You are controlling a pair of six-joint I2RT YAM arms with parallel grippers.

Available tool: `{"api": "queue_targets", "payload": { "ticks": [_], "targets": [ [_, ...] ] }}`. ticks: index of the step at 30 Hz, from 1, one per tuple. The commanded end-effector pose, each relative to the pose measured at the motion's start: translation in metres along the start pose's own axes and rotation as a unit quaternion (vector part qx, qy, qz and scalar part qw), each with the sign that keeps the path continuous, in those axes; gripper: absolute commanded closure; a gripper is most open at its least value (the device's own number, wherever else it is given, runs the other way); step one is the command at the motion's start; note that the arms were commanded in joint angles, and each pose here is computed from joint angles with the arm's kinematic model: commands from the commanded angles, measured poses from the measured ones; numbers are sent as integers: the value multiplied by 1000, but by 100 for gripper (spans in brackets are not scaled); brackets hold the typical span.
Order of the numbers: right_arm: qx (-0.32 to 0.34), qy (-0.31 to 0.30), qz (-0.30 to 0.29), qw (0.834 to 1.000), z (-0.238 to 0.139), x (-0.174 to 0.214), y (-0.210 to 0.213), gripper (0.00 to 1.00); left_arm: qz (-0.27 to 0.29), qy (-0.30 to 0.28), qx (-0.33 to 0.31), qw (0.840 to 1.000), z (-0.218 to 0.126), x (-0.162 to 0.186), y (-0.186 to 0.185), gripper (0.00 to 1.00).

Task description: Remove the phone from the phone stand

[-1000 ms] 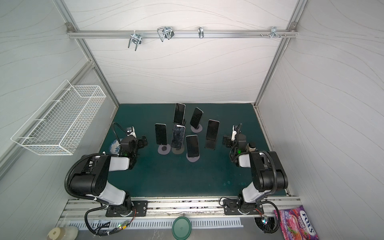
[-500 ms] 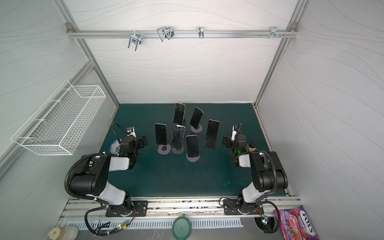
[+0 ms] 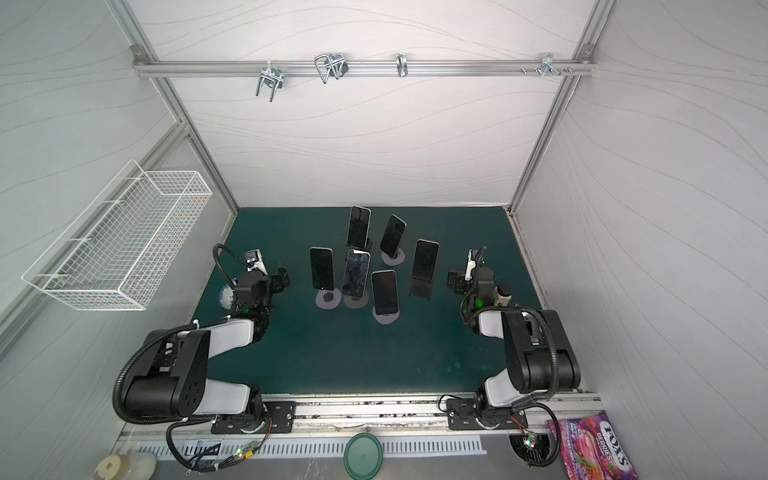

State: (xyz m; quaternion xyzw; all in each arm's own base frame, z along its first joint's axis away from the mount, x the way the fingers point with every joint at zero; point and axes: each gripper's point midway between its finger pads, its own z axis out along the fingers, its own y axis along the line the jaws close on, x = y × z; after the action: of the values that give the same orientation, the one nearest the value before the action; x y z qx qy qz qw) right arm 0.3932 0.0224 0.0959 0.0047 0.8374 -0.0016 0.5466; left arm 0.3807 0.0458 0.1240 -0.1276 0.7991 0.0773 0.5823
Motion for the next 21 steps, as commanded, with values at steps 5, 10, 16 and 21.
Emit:
{"api": "queue_targets", "payload": {
  "ticks": [5, 10, 16, 21],
  "targets": [
    [4, 19, 1, 1000, -1, -16, 0, 1, -17, -20, -18, 999, -9, -25, 8, 4],
    [2, 25, -2, 1000, -1, -34, 2, 1, -18, -36, 2, 999, -17, -55, 0, 5],
    [20, 41, 18, 999, -10, -45, -4, 1, -20, -21, 0, 1000, -27, -82, 0, 5],
    [22, 50, 32, 998, -20, -47, -5, 1, -32, -35, 20, 999, -37, -112, -7, 5]
  ]
}}
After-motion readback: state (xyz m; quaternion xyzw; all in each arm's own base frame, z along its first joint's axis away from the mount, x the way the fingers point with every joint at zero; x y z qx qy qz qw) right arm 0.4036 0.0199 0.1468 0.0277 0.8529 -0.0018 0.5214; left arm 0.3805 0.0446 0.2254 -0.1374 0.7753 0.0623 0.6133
